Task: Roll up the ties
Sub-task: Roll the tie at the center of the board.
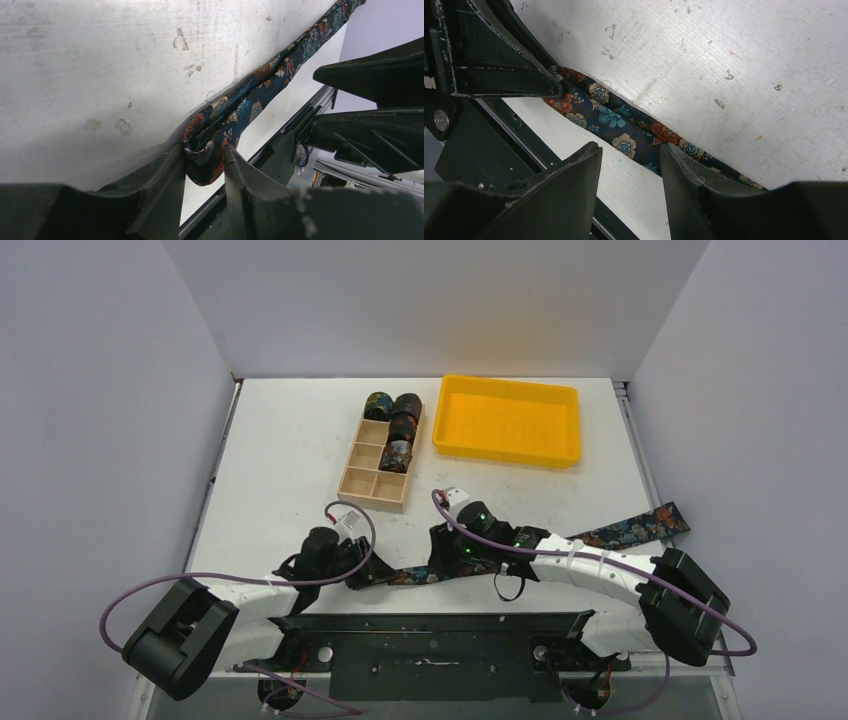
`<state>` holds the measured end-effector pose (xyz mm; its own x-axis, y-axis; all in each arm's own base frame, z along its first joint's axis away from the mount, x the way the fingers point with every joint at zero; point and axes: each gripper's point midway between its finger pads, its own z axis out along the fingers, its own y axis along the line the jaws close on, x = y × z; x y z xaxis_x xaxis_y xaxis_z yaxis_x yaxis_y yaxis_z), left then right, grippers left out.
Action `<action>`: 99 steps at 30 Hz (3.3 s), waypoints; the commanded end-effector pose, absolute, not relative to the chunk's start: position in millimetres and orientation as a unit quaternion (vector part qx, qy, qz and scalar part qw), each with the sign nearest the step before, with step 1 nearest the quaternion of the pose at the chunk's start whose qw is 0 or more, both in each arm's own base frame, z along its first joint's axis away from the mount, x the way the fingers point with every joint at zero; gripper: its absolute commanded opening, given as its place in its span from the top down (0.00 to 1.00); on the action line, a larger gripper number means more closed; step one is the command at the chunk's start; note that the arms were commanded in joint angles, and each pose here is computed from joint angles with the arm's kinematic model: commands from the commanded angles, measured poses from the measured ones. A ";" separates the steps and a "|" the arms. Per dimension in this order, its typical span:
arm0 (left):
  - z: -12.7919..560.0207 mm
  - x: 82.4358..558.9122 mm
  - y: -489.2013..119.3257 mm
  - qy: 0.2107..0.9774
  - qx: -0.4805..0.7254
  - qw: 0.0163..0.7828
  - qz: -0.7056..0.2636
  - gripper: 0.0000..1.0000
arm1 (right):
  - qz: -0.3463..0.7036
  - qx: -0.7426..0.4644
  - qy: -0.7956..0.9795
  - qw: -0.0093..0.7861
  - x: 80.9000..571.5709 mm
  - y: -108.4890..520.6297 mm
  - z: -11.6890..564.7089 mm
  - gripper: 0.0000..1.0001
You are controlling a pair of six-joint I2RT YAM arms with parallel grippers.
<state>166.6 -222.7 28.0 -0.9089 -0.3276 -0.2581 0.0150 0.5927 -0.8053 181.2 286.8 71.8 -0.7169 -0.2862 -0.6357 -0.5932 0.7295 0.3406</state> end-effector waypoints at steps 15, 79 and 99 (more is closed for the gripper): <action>8.0 169.6 -203.7 0.876 -0.126 0.227 -0.408 0.98 | 0.213 -0.273 0.878 0.329 183.5 315.9 61.5 0.53; 10.1 149.7 -218.1 0.866 -0.070 0.193 -0.455 0.92 | 0.111 -0.257 0.901 0.331 190.3 307.2 20.8 0.91; 9.4 156.7 -209.9 0.873 -0.077 0.221 -0.428 1.00 | 0.239 -0.258 0.879 0.324 180.6 362.9 79.1 0.85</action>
<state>157.2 -217.5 16.9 -0.8991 -0.3360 -0.2806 0.0415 0.5727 -0.8187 184.5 352.7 94.6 -0.6294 -0.2837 -0.7234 -0.6090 0.7583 0.2325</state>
